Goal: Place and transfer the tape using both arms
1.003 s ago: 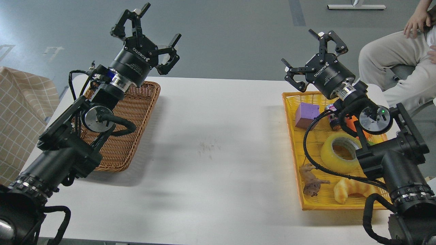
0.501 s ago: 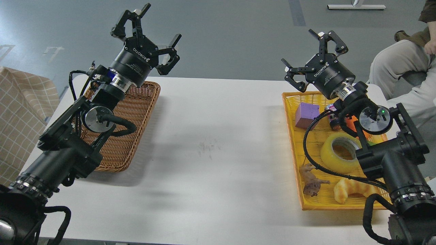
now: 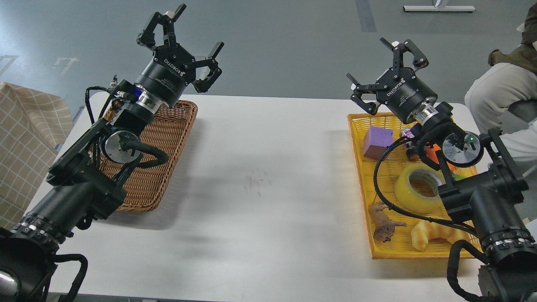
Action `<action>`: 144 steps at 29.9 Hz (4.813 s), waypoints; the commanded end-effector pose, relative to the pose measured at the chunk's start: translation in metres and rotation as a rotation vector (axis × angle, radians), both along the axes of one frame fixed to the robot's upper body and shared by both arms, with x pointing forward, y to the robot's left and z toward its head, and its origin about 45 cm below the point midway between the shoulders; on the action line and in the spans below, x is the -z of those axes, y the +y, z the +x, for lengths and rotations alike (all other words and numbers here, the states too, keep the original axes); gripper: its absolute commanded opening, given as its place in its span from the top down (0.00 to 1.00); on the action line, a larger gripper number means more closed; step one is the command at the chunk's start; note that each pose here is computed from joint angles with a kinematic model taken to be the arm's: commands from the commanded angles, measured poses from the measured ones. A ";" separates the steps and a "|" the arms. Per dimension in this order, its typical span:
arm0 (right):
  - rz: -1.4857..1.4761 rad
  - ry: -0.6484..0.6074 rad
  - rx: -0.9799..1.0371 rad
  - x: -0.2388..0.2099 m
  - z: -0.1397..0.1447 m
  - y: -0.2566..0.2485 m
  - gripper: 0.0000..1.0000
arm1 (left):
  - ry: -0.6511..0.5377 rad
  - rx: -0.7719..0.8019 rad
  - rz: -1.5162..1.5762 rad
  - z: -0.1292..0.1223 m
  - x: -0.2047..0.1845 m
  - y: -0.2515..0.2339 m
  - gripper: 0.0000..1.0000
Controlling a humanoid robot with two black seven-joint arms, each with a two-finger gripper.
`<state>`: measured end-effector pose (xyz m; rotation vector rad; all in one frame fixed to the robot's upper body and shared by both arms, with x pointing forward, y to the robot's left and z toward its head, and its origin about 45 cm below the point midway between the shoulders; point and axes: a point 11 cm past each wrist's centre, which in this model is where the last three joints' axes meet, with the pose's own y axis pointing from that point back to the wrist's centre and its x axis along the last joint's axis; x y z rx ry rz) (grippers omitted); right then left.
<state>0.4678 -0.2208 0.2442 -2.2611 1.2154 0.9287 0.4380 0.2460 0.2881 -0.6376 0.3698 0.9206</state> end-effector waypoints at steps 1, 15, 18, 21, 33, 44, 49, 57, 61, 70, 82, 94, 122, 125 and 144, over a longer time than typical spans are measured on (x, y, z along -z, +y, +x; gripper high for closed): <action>0.000 -0.003 -0.001 -0.001 0.000 0.000 0.00 | -0.002 -0.001 0.001 0.000 -0.001 0.000 0.02; 0.000 -0.007 -0.002 -0.003 0.001 0.001 0.00 | -0.005 -0.008 -0.009 0.000 -0.001 0.002 0.02; 0.000 -0.006 -0.002 -0.002 0.000 0.001 0.00 | -0.001 -0.002 -0.009 0.000 0.001 -0.001 0.02; 0.000 -0.004 -0.001 -0.002 0.000 0.000 0.00 | -0.005 -0.004 -0.011 0.000 -0.001 0.000 0.02; 0.000 -0.008 -0.004 -0.003 0.000 0.001 0.00 | -0.003 -0.006 -0.009 0.000 -0.001 0.001 0.02; -0.002 -0.005 -0.003 -0.002 0.000 0.001 0.00 | -0.005 -0.002 -0.012 0.000 -0.001 -0.001 0.02; -0.003 -0.003 -0.003 -0.001 0.000 0.000 0.00 | -0.006 -0.003 -0.013 0.000 -0.001 -0.001 0.02; -0.003 -0.003 -0.003 -0.001 0.000 0.000 0.00 | -0.006 -0.003 -0.013 0.000 -0.001 -0.001 0.02; -0.005 0.002 -0.005 0.001 -0.001 0.000 0.00 | -0.007 -0.004 -0.011 0.000 -0.002 0.000 0.02; -0.045 0.016 -0.051 0.008 -0.004 0.014 0.00 | -0.007 -0.005 -0.012 0.000 -0.002 0.000 0.02; -0.157 -0.022 -0.035 -0.003 -0.002 -0.009 0.00 | -0.005 0.000 -0.014 0.000 -0.001 -0.003 0.02; -0.688 -0.105 -0.024 -0.014 -0.008 -0.069 0.00 | 0.003 -0.002 -0.005 -0.001 0.002 0.000 0.02; -1.355 -0.342 -0.062 -0.102 -0.045 -0.142 0.00 | -0.006 -0.013 0.007 0.000 -0.002 0.007 0.02; -1.354 -0.318 -0.074 -0.092 -0.049 -0.145 0.00 | -0.007 -0.014 0.007 0.000 -0.002 0.007 0.02; -1.569 -0.272 -0.298 -0.044 -0.086 -0.140 0.01 | -0.004 -0.006 0.001 0.000 -0.001 0.003 0.02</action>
